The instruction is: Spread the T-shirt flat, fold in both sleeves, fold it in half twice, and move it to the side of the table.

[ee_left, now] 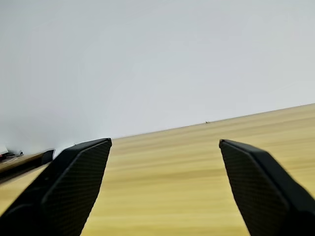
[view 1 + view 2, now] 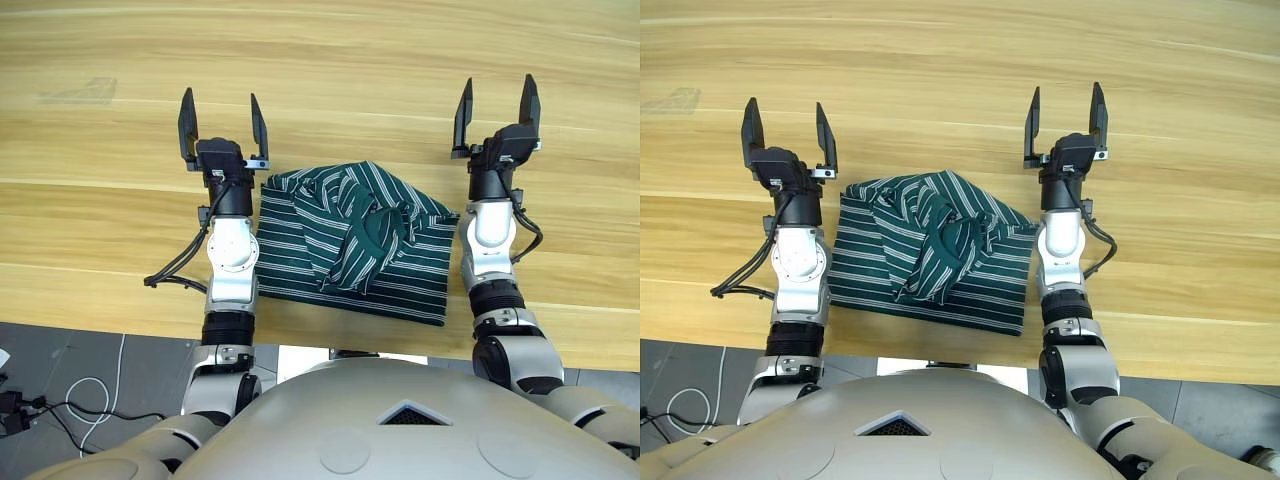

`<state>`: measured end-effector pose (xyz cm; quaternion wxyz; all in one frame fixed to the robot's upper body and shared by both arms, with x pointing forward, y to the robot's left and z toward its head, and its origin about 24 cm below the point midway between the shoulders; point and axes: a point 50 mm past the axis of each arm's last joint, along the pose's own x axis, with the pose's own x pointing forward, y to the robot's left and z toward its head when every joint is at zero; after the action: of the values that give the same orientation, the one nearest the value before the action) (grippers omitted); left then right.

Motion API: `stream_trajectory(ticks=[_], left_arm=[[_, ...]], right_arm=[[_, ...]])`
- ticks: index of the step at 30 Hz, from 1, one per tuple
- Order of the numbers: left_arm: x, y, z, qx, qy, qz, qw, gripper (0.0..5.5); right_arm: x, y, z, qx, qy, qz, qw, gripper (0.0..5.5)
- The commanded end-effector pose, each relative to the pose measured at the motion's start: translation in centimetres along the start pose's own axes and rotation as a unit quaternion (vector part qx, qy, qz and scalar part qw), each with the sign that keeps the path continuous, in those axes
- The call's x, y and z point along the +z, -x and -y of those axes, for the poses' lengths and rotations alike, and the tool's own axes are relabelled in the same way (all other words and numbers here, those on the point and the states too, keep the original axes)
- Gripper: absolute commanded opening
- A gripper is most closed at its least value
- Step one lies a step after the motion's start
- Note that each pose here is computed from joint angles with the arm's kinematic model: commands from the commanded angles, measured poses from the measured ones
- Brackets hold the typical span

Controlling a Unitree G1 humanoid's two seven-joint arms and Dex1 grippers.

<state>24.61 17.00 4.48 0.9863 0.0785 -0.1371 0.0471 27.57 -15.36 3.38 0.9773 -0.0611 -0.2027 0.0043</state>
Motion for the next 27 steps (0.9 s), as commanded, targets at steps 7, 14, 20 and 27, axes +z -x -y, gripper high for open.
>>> stream_trajectory(ticks=[7,14,20,27], left_arm=[[4.0,9.2,4.8,-0.28,-0.052,-0.078,0.956,4.09],[3.8,13.8,4.7,-0.438,-0.08,-0.149,0.883,4.09],[2.8,14.4,5.5,-0.458,-0.106,-0.154,0.869,4.09],[2.5,14.4,6.2,-0.458,-0.141,-0.133,0.868,4.09]], right_arm=[[0.5,0.0,-0.5,-0.004,-0.009,0.004,1.0,3.98],[0.9,0.2,-0.8,-0.009,-0.012,0.004,1.0,3.98],[1.0,0.1,-1.2,-0.005,-0.015,0.0,1.0,3.98],[1.0,0.1,-1.3,-0.004,-0.016,0.0,1.0,3.98]])
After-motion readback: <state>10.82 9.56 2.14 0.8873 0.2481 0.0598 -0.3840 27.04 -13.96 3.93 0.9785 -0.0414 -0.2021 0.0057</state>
